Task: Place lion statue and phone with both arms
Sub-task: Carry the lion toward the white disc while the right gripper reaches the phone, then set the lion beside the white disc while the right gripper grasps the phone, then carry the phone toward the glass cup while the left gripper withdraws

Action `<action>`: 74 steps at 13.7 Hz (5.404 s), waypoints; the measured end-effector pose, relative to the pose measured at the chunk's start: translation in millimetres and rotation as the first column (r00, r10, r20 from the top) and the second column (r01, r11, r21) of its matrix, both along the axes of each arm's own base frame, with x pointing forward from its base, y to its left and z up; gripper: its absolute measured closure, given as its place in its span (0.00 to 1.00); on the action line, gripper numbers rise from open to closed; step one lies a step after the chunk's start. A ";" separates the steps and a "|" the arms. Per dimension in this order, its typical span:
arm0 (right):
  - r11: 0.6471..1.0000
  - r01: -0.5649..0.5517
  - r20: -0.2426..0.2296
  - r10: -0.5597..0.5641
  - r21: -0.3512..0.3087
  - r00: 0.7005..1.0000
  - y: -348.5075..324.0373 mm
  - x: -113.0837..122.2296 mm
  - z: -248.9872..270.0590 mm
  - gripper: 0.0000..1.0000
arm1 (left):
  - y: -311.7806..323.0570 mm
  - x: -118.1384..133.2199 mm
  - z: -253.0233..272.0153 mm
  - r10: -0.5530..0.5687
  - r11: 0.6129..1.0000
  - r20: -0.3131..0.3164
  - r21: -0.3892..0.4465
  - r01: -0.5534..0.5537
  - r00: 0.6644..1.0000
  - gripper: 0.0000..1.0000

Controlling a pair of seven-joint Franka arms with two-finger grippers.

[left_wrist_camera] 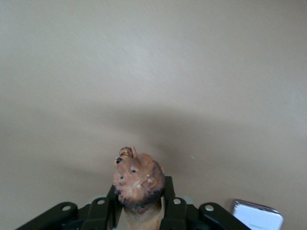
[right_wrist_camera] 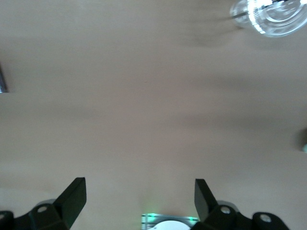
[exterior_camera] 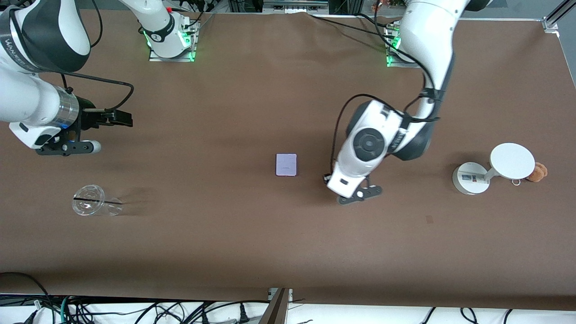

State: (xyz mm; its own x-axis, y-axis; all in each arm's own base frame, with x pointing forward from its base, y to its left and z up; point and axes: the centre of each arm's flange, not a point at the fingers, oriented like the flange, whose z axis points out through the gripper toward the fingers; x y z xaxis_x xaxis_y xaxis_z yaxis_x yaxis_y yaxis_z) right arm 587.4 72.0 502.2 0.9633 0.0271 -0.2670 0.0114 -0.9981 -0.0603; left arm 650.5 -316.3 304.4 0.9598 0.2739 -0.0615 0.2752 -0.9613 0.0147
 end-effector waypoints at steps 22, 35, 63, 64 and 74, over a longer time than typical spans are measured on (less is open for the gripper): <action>0.997 0.077 0.337 -0.065 -0.021 0.939 435.8 -81.1 -320.0 0.00 | 345.9 -53.7 -70.5 -0.158 0.987 0.037 0.018 0.157 0.987 0.63; 1.000 0.011 0.413 0.002 -0.030 0.911 447.7 -86.2 -334.0 0.15 | 342.4 -54.5 -106.1 -0.168 0.986 0.045 0.028 0.166 0.985 0.63; 0.997 0.062 0.290 -0.048 -0.041 0.956 31.6 4.7 -321.9 0.15 | 315.4 -69.4 262.3 -0.187 0.981 -0.135 -0.077 0.178 0.973 0.00; 0.997 0.061 0.303 -0.047 -0.038 0.952 31.9 -1.1 -329.1 0.15 | 315.6 -67.9 258.8 -0.187 0.981 -0.140 -0.078 0.177 0.972 0.00; 0.998 0.053 0.279 -0.042 -0.032 0.959 39.4 7.0 -285.9 0.00 | 325.6 -67.0 261.2 -0.179 0.984 -0.149 -0.001 0.181 0.972 0.00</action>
